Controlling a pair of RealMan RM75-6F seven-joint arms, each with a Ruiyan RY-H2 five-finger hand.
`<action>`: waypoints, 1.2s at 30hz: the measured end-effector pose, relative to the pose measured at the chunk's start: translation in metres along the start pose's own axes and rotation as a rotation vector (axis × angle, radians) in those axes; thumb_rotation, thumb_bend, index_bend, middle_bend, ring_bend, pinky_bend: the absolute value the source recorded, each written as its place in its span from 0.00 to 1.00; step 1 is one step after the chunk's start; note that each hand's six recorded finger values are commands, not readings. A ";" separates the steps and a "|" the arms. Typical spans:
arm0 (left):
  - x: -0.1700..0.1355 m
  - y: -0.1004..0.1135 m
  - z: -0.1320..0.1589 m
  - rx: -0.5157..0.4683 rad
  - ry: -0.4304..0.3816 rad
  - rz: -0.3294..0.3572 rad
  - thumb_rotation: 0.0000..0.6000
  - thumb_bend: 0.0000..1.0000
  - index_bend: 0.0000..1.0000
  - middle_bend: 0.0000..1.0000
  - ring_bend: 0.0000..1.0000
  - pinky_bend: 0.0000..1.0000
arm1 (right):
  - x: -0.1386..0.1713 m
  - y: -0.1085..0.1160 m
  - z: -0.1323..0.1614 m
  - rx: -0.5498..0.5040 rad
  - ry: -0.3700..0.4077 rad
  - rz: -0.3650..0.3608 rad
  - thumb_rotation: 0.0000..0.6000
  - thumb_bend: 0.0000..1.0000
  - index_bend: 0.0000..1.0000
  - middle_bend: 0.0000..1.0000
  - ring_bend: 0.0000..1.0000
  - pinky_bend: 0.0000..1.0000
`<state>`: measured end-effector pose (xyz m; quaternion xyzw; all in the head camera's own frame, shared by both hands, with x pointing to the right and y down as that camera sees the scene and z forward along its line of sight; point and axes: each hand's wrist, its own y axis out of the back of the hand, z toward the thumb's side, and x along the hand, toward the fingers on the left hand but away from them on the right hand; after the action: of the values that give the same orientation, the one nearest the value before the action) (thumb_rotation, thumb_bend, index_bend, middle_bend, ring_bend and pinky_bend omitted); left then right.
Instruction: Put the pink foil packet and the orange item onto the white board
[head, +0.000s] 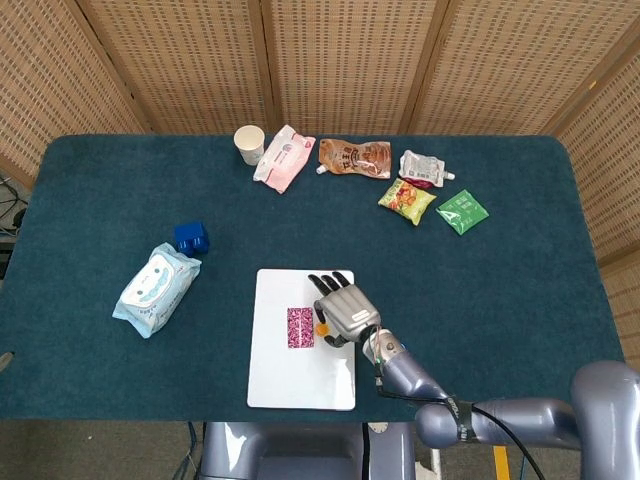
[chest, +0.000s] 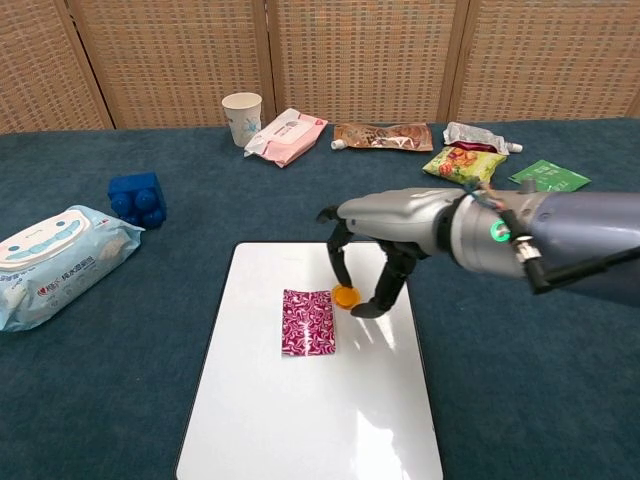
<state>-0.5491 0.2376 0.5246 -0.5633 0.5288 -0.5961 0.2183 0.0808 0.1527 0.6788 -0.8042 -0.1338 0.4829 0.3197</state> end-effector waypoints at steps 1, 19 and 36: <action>0.000 0.000 -0.001 -0.001 0.001 -0.003 0.98 0.00 0.00 0.00 0.00 0.00 | -0.004 -0.001 0.007 0.004 -0.003 0.008 1.00 0.37 0.56 0.00 0.00 0.00; 0.000 0.004 -0.008 -0.027 0.019 -0.002 0.98 0.00 0.00 0.00 0.00 0.00 | -0.040 -0.011 0.033 0.063 -0.116 0.049 1.00 0.36 0.53 0.00 0.00 0.00; -0.001 0.005 -0.010 -0.026 0.021 0.001 0.98 0.00 0.00 0.00 0.00 0.00 | -0.033 -0.007 0.033 0.058 -0.127 0.065 1.00 0.36 0.28 0.00 0.00 0.00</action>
<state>-0.5597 0.2405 0.5221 -0.5596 0.5388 -0.5952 0.2056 0.0370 0.1534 0.6956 -0.7661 -0.1134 0.5470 0.3178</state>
